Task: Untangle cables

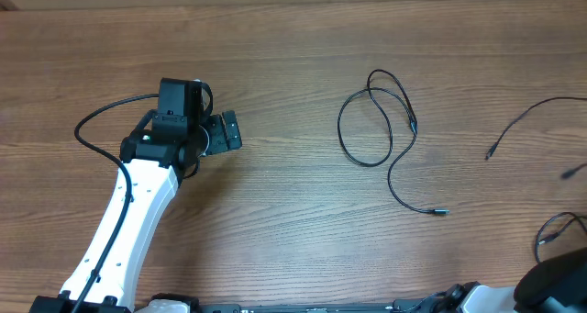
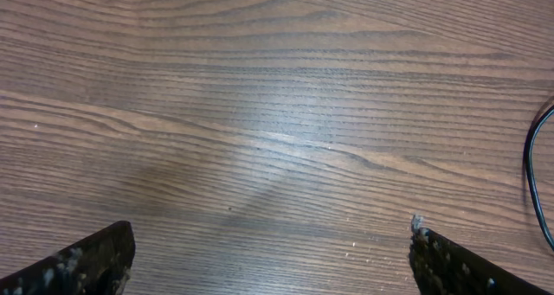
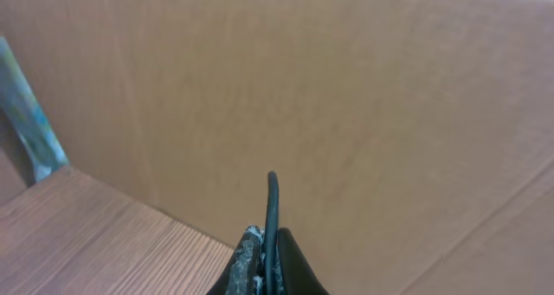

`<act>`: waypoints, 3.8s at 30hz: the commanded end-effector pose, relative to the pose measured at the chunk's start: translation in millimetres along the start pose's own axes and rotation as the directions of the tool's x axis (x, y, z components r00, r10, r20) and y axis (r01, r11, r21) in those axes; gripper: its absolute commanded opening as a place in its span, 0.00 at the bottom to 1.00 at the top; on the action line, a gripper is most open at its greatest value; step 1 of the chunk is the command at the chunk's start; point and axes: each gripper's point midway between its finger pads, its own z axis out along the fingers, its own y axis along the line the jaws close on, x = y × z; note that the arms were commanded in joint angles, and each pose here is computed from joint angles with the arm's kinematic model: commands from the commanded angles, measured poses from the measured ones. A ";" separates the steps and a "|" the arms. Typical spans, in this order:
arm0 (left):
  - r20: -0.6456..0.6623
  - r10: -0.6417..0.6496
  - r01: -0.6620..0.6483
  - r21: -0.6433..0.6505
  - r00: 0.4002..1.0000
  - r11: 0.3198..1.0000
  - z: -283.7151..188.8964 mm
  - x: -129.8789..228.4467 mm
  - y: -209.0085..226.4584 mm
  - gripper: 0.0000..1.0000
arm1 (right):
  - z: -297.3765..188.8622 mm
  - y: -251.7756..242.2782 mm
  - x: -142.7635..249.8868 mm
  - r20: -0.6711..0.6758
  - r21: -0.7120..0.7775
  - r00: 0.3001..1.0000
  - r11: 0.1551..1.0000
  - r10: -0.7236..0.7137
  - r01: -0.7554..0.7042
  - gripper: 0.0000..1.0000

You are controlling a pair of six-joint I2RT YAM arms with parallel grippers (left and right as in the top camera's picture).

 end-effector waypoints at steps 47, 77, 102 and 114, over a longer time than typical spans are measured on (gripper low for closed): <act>0.004 0.016 -0.016 0.004 1.000 1.000 -0.5 -2.8 -0.4 1.00 | -41.7 192.4 227.0 -0.709 -0.659 0.655 0.578 -0.262 -0.482 1.00; 0.004 0.016 -0.016 0.004 1.000 1.000 -0.5 -2.8 -0.4 1.00 | -305.4 345.2 321.5 -0.391 -0.920 0.507 0.331 -0.768 -0.208 1.00; 0.004 0.016 -0.016 0.004 1.000 1.000 -0.5 -2.8 -0.4 1.00 | -292.8 375.9 374.1 -0.583 -0.802 0.485 0.556 -0.651 -0.217 1.00; 0.004 0.016 -0.016 0.004 1.000 1.000 -0.5 -2.8 -0.4 1.00 | -290.3 398.5 358.2 -0.549 -0.824 0.571 0.509 -0.610 -0.248 1.00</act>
